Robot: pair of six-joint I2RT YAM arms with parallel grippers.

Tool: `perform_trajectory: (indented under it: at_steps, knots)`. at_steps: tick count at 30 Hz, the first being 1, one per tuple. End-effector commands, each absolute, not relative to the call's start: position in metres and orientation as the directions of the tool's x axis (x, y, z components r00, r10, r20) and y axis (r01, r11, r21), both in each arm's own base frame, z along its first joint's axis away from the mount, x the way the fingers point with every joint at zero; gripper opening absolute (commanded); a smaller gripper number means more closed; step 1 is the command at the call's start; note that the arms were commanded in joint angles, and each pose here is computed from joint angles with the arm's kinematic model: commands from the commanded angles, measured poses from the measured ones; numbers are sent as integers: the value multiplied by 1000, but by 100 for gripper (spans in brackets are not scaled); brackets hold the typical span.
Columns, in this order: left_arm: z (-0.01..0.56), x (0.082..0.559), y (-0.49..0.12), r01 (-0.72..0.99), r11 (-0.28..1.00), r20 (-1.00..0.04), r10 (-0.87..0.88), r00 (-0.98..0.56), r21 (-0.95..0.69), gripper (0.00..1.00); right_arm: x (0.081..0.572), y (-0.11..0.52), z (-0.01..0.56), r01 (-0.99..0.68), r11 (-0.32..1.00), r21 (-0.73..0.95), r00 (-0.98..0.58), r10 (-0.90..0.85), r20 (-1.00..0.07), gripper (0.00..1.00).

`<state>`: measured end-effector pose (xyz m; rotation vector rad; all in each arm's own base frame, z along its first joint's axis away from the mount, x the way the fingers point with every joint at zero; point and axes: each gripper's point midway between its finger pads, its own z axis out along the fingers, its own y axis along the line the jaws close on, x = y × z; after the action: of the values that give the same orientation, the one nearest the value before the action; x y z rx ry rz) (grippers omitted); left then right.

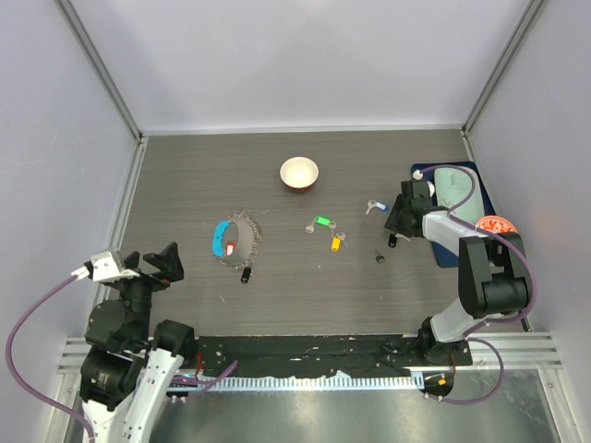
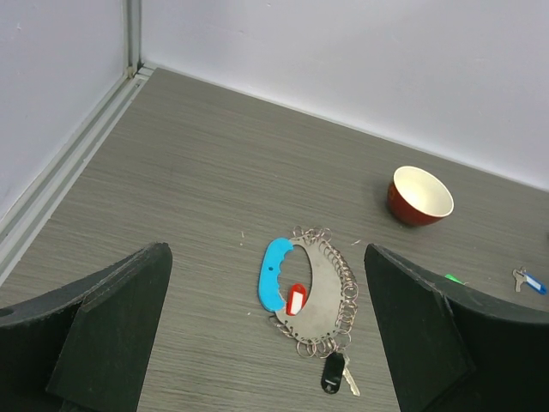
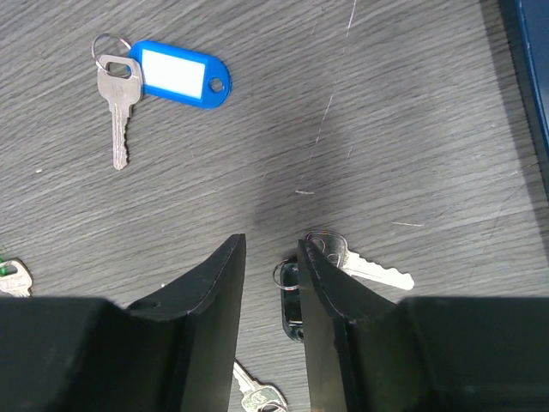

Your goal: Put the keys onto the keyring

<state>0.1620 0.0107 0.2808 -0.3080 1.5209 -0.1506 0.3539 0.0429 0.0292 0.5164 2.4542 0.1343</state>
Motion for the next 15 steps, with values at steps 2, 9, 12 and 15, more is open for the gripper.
perform_trajectory:
  at_steps: [2, 9, 12, 15]
  knots:
    - [289, 161, 10, -73, 956, -957, -277, 87, -283, 100, 361, 38, 42, 323, 925, 201, -707, 377, -598, 41]
    - [289, 162, 8, -61, 958, -958, -274, 83, -280, 100, 368, 40, 75, 247, 964, 99, -733, 253, -631, 49]
    - [290, 160, 7, -54, 957, -956, -279, 92, -284, 100, 368, 43, 84, 147, 988, 41, -800, 144, -582, 53]
    - [294, 157, 8, -45, 955, -952, -285, 114, -292, 100, 368, 40, 94, -2, 998, -57, -854, -32, -519, 53]
